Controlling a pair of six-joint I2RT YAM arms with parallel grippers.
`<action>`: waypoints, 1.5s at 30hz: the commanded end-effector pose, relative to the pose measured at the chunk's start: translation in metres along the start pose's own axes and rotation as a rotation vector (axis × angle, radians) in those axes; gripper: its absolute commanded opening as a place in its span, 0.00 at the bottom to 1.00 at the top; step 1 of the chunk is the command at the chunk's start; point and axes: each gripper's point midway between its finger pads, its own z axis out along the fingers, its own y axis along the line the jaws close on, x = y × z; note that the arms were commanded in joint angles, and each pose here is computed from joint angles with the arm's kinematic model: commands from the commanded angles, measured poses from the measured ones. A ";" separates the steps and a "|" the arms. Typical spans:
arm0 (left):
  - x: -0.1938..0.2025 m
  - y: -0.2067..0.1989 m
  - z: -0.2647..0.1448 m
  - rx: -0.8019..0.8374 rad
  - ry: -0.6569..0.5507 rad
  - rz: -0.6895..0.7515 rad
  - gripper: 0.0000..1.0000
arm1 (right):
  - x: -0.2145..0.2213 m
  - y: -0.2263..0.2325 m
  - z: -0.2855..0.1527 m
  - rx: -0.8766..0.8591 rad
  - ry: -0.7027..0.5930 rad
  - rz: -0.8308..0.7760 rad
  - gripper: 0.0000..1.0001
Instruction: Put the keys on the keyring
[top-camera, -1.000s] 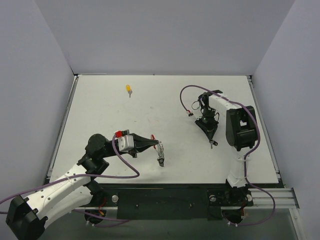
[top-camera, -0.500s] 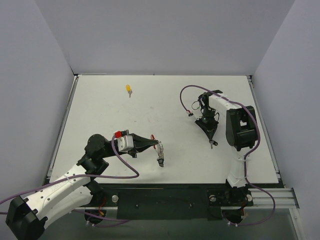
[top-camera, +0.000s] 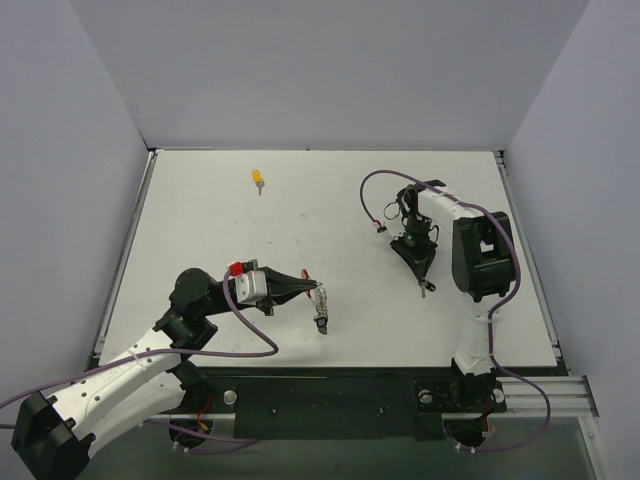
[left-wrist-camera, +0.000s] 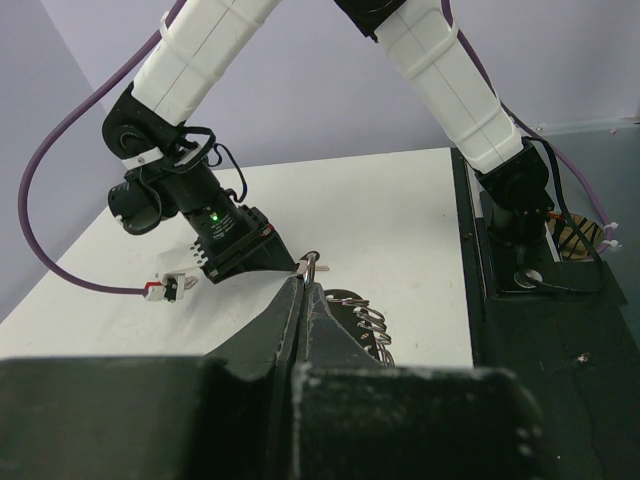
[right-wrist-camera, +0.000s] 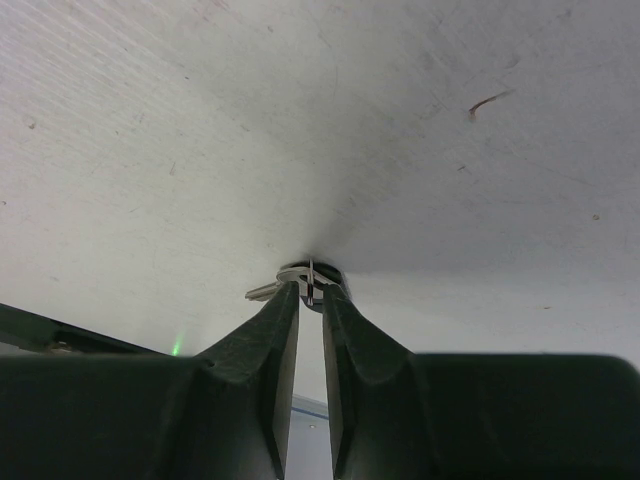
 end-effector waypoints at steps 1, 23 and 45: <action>-0.024 0.003 0.001 -0.002 -0.064 0.057 0.00 | 0.012 0.004 -0.005 -0.012 0.046 0.004 0.13; -0.023 0.003 0.002 -0.002 -0.060 0.057 0.00 | 0.011 0.000 -0.009 0.002 -0.016 0.026 0.19; -0.021 0.003 0.002 -0.001 -0.057 0.054 0.00 | 0.008 0.004 -0.011 -0.011 -0.032 0.021 0.10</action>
